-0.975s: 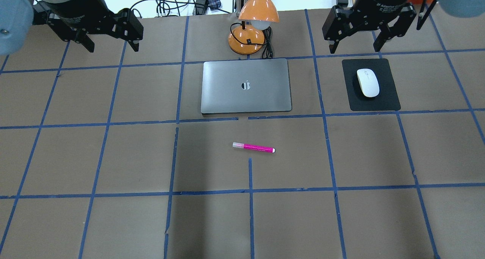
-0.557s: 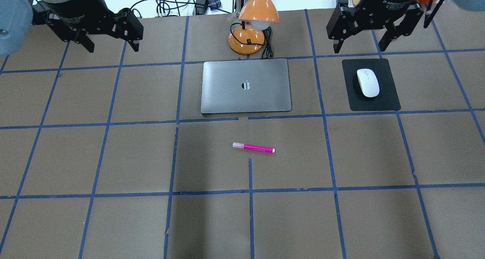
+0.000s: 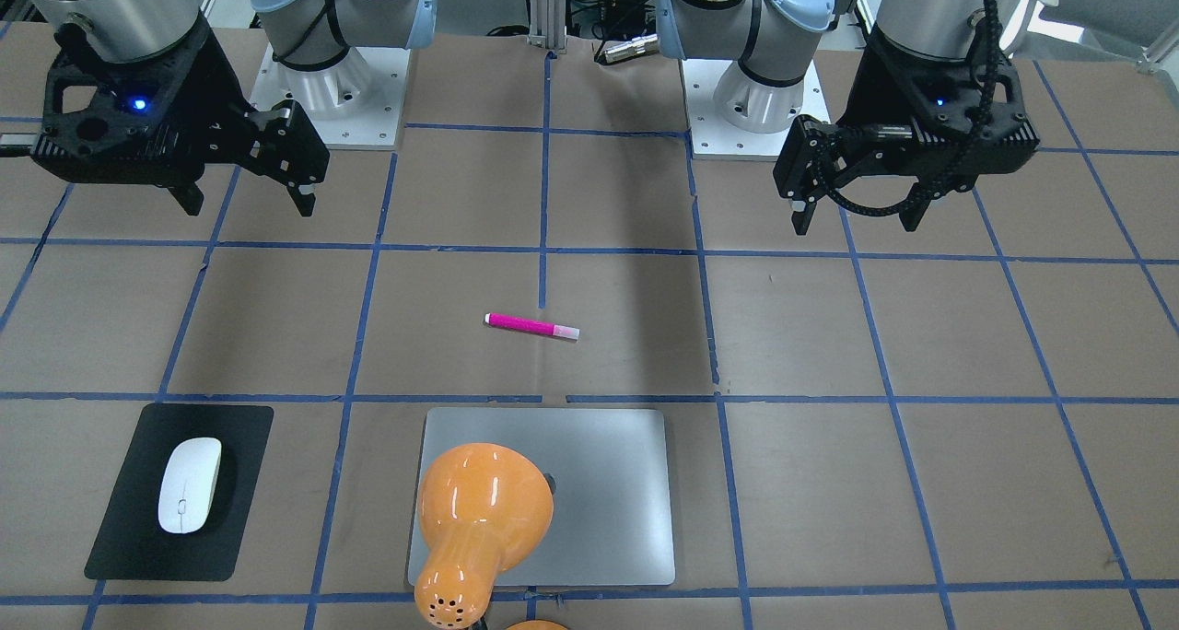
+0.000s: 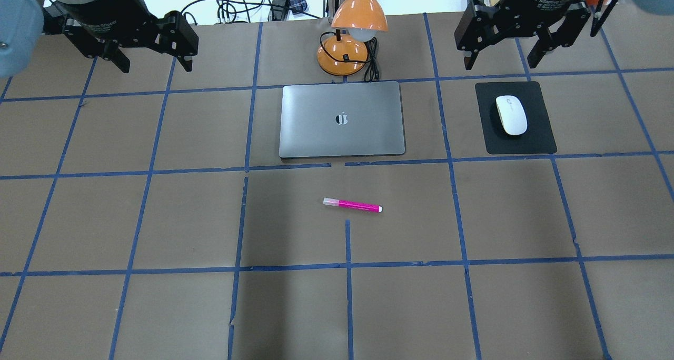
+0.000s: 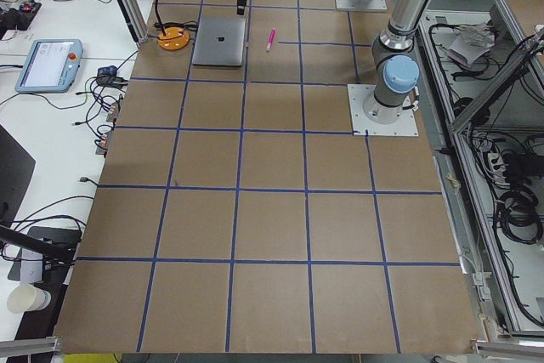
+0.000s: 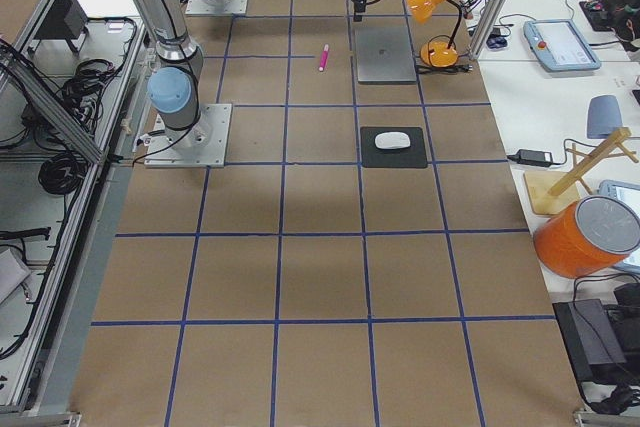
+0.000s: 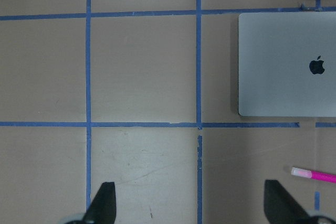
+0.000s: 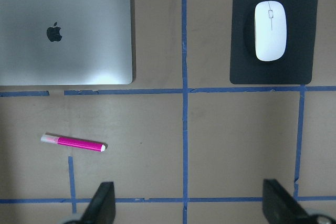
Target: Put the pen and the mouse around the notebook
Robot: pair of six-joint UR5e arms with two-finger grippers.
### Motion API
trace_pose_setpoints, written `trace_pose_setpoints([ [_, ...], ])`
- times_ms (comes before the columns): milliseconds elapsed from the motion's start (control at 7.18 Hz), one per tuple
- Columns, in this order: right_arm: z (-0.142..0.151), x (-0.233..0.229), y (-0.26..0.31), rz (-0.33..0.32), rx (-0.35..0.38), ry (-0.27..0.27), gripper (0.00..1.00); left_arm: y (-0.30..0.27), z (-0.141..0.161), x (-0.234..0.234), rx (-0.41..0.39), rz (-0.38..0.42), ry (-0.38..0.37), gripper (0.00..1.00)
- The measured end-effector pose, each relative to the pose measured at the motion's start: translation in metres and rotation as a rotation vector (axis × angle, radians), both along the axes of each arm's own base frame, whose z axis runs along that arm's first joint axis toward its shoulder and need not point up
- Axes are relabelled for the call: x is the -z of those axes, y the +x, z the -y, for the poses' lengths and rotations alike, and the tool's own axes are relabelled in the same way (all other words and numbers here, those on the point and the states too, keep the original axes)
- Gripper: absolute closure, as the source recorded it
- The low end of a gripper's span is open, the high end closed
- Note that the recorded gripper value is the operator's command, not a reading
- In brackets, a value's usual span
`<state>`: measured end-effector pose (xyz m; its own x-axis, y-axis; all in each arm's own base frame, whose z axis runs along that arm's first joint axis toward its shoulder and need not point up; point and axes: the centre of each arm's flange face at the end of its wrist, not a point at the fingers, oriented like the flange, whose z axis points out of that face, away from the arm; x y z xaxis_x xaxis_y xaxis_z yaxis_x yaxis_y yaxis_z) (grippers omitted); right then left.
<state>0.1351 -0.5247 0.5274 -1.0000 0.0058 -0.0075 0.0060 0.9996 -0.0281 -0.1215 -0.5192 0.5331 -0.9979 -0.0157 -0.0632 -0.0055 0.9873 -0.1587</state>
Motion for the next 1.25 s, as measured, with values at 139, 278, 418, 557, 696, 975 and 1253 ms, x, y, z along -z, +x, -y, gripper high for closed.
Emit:
trace_pose_setpoints([
  [139,0.0018,0.0013,-0.0015,-0.019,-0.004,-0.001,0.0,0.0,-0.0003,-0.0003,0.0,0.0,0.0,0.0],
  [278,0.0039,0.0027,-0.0019,-0.027,-0.008,-0.004,0.0,0.0,-0.0004,-0.0004,0.0,0.0,0.0,0.0],
  [418,0.0063,0.0043,-0.0024,-0.033,-0.01,-0.007,0.0,0.0,-0.0007,-0.0008,0.0,0.0,-0.001,0.0],
  [557,0.007,0.0044,-0.0023,-0.032,-0.01,-0.01,0.0,0.0001,-0.0009,-0.0009,0.0,0.001,-0.001,0.0],
  [696,0.0068,0.0034,-0.0016,-0.025,-0.007,-0.012,0.0,0.0001,-0.0011,-0.0009,0.0,0.001,-0.001,0.0],
  [975,0.0052,-0.0012,-0.0008,-0.019,-0.011,-0.021,0.0,0.0001,-0.0011,-0.001,-0.001,0.0,-0.001,0.0],
  [1253,0.0036,-0.0052,0.0002,-0.014,-0.015,-0.028,0.0,0.0001,-0.0012,-0.0008,-0.001,0.001,-0.001,0.0],
])
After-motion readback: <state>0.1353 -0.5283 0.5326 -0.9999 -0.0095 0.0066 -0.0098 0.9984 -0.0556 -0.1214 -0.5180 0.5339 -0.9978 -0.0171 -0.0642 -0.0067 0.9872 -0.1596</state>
